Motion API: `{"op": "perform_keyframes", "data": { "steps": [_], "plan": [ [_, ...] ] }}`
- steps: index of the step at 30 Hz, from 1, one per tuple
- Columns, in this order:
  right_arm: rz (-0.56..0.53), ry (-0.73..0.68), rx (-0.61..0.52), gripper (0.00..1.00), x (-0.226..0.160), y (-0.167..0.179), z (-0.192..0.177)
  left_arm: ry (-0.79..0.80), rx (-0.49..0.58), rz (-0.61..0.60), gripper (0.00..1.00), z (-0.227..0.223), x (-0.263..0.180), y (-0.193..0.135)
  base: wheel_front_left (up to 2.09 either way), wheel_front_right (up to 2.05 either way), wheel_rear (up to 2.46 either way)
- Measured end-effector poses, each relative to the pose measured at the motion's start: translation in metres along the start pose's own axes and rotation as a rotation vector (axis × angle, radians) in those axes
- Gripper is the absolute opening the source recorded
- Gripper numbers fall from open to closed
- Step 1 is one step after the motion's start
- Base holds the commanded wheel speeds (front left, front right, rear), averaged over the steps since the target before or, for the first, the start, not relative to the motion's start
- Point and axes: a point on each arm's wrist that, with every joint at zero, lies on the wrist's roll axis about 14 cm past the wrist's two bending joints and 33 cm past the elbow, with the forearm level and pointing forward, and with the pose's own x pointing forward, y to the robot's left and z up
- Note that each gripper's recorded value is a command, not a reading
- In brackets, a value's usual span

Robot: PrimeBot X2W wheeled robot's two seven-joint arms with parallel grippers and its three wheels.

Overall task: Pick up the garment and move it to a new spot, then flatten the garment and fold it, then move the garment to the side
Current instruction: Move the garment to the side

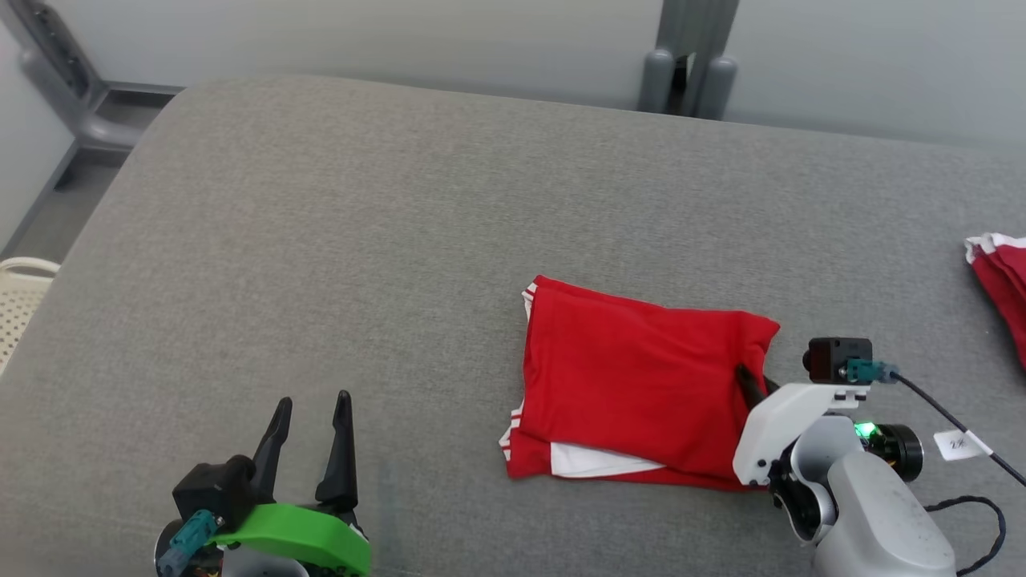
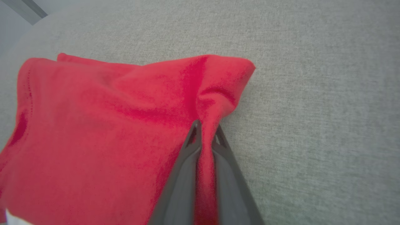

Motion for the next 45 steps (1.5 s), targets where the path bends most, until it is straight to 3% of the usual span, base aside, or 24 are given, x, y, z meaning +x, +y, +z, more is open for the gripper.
{"op": "perform_keyframes", "data": {
  "steps": [7, 14, 20, 26, 32, 45],
  "plan": [
    [-0.110, -0.120, -0.056, 0.00, -0.024, -0.041, 0.042, 0.018, 0.009, -0.110, 1.00, -0.005, 0.021, -0.035, 0.00, 0.00, 0.00],
    [-0.295, -0.214, -0.071, 0.00, -0.077, -0.109, 0.077, 0.028, 0.030, -0.283, 1.00, -0.009, 0.051, -0.092, 0.00, 0.00, 0.00],
    [-0.425, -0.240, -0.047, 0.00, -0.121, -0.150, 0.080, 0.068, 0.035, -0.427, 1.00, -0.024, 0.072, -0.143, 0.00, 0.00, 0.00],
    [-0.511, -0.223, -0.027, 0.00, -0.144, -0.176, 0.071, 0.125, 0.032, -0.513, 1.00, -0.046, 0.081, -0.173, 0.00, 0.00, 0.00],
    [-0.531, -0.225, -0.038, 0.00, -0.139, -0.187, 0.078, 0.161, 0.028, -0.504, 1.00, -0.060, 0.086, -0.170, 0.00, 0.00, 0.00],
    [-0.482, -0.219, -0.245, 0.00, -0.099, -0.193, 0.155, 0.127, 0.022, -0.388, 1.00, -0.047, 0.082, -0.129, 0.00, 0.00, 0.00]
  ]
}}
